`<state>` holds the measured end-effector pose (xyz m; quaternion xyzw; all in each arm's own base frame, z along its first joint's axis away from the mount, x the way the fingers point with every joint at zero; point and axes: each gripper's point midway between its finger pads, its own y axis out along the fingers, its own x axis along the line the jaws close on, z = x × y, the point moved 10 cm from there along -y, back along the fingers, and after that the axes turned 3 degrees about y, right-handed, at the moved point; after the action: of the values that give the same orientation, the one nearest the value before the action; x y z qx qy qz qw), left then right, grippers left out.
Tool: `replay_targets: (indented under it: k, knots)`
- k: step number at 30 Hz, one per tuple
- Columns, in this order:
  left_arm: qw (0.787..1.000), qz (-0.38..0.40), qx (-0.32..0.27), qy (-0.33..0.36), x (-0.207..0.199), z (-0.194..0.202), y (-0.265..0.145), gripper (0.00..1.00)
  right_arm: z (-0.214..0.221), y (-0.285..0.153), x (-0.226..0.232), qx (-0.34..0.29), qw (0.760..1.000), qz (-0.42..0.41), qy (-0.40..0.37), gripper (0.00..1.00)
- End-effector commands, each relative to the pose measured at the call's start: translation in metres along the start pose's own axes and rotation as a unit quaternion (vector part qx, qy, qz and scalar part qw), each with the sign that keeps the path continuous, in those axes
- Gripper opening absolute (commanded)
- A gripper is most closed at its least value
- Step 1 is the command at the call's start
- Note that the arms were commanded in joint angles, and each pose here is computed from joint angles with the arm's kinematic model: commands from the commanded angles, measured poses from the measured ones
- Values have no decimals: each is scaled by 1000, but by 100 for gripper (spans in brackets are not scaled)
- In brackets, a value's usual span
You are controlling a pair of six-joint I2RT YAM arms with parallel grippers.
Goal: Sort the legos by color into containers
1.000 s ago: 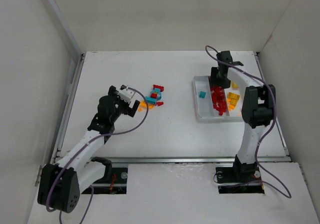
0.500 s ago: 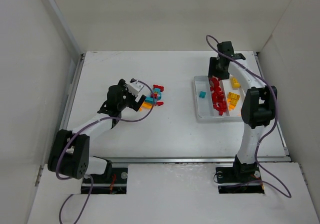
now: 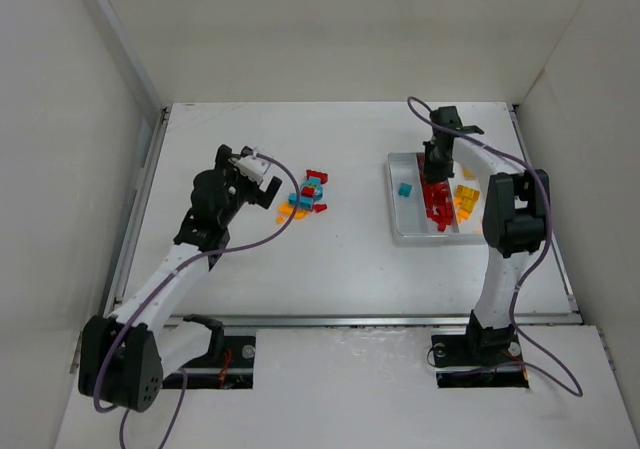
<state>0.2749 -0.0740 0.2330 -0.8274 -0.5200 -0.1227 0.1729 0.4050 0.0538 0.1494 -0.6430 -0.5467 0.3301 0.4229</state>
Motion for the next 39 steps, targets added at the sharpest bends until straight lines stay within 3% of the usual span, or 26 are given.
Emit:
replay_targets:
  k: [1, 4, 5, 7, 8, 12, 14, 19, 22, 24, 28, 33, 39]
  knots:
    - [1000, 12, -1, -6, -4, -1, -16, 100, -12, -7, 0, -52, 999, -12, 5, 18]
    - [1000, -12, 8, -12, 1, -3, -29, 100, -18, -36, -1, -88, 996, -28, 3, 26]
    - [1000, -23, 3, -16, 3, -7, -32, 100, -21, -48, 5, -109, 993, -38, -8, 36]
    - [1000, -26, -3, -15, 1, -6, -41, 100, -21, -71, 20, -146, 988, -36, -31, 47]
    - [999, -27, -7, -19, 0, -6, -44, 100, -23, -91, 27, -180, 982, -41, -43, 59]
    - [998, -40, 7, -46, -4, 1, -55, 100, -12, -111, 89, -217, 951, -98, -198, 83]
    - [997, -51, 16, -58, -7, 9, -60, 100, 5, -110, 134, -183, 921, -193, -283, 84]
    - [995, -72, 20, -63, -8, 15, -67, 100, 28, -95, 230, -137, 844, -300, -422, 84]
    - [995, -69, 28, -63, -10, 20, -67, 100, 46, -91, 266, -152, 813, -340, -448, 84]
    - [995, -67, 33, -64, -11, 23, -67, 100, 44, -84, 274, -169, 807, -349, -446, 82]
    - [995, -62, 47, -60, -13, 30, -63, 100, 47, -60, 280, -152, 817, -335, -444, 76]
    - [995, -58, 56, -61, -14, 35, -57, 100, 64, -39, 279, -113, 821, -330, -453, 52]
    - [995, -47, 60, -57, -14, 33, -51, 100, 78, -42, 263, -101, 827, -329, -445, 31]
